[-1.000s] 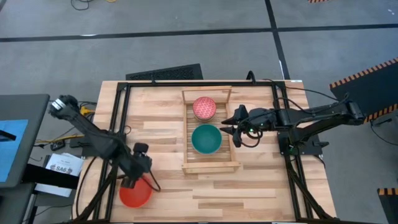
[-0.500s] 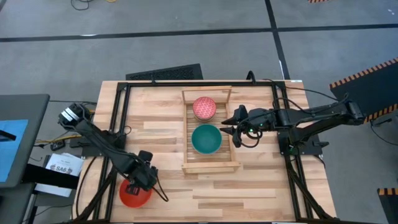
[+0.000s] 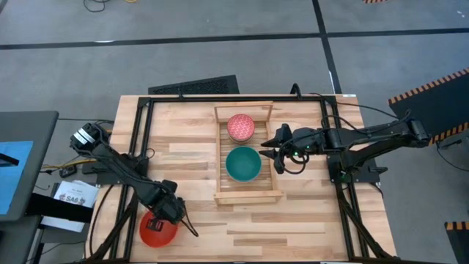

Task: Place and stack bowls onto a shelf
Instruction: Stack the orange bowl on top of the green bowl on the shelf

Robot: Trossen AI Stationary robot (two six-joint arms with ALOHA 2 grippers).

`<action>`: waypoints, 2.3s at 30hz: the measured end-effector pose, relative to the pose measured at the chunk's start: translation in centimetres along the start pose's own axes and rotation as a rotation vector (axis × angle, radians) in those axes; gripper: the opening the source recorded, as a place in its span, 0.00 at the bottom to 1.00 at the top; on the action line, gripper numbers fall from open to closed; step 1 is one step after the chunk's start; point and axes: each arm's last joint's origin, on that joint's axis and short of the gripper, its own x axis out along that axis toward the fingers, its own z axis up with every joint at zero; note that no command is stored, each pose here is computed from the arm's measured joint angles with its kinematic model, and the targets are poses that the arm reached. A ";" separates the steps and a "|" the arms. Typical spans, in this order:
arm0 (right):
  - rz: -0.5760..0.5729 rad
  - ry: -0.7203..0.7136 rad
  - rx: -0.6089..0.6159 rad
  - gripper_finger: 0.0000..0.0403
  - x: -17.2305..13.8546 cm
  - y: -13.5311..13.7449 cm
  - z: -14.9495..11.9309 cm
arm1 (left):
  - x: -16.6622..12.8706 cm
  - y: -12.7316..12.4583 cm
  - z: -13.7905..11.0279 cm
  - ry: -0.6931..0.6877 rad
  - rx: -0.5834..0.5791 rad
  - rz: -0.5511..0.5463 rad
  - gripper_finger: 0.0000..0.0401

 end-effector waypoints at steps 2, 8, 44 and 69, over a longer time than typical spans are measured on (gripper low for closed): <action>0.000 0.000 0.000 0.43 0.0 0.0 0.0 | -0.4 0.2 0.3 0.018 -0.015 -0.043 0.04; 0.001 -0.001 -0.026 0.43 0.0 0.0 0.0 | -4.9 2.4 1.9 -0.032 -0.112 -0.088 0.00; 0.033 -0.212 -0.065 0.40 -7.1 -0.8 3.9 | -16.1 23.0 15.1 -0.444 -0.648 0.166 0.00; 0.009 -0.127 -0.082 0.40 -4.9 -0.6 3.3 | -12.2 23.8 17.8 -0.395 -0.645 0.205 0.00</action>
